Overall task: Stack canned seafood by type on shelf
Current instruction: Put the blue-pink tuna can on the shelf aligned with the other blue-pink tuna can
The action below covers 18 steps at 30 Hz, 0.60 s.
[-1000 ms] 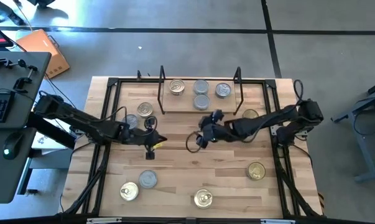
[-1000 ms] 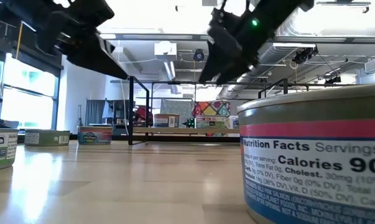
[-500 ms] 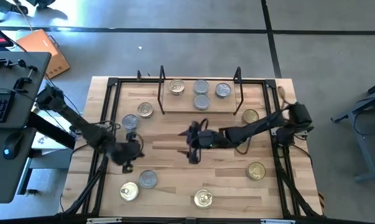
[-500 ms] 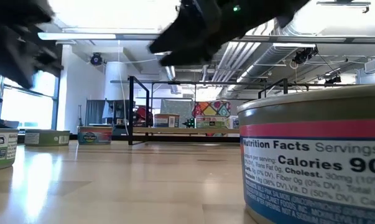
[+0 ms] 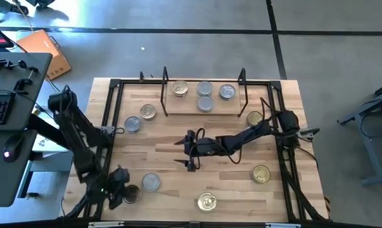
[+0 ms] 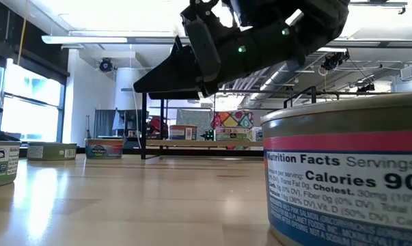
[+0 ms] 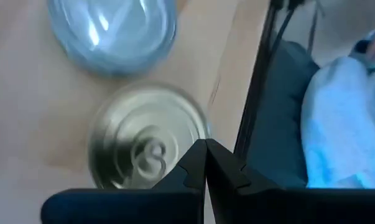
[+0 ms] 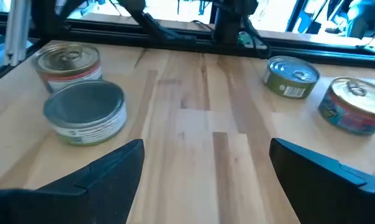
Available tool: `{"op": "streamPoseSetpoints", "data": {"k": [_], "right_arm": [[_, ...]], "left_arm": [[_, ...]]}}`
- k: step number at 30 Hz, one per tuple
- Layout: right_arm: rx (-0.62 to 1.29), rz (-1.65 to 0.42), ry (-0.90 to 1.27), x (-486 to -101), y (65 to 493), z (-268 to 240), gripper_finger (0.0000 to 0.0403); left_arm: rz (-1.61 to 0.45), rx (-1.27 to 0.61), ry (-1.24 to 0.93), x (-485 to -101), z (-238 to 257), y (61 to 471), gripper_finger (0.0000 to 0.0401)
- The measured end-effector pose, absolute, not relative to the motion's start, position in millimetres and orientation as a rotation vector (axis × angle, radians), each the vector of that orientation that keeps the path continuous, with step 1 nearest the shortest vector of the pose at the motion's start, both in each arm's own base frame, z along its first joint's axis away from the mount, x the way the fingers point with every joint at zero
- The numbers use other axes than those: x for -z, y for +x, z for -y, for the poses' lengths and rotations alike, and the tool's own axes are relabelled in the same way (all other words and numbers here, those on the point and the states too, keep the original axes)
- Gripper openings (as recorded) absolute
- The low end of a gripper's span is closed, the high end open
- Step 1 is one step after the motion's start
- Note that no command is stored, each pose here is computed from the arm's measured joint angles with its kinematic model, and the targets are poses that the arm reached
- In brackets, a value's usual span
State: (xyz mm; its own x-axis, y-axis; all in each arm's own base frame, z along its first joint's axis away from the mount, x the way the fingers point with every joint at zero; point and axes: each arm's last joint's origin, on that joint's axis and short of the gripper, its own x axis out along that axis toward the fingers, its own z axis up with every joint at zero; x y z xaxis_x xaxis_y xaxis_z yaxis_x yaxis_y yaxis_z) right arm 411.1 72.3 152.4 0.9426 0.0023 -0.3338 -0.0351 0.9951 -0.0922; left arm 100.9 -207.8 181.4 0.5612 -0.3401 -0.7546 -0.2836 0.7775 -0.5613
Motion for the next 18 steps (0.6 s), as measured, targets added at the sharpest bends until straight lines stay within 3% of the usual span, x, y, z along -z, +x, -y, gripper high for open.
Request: {"op": "streamPoseSetpoints", "data": {"k": [8, 18], "right_arm": [[0.000, -0.321, -0.108, -154, 413, -65, 0.0339], [0.096, -0.338, -0.134, -157, 408, -76, 0.0339]], "left_arm": [[-1.178, -0.166, -0.691, -147, 210, 112, 0.0000], [-1.082, -0.387, -0.347, -150, 157, 134, 0.0000]]}}
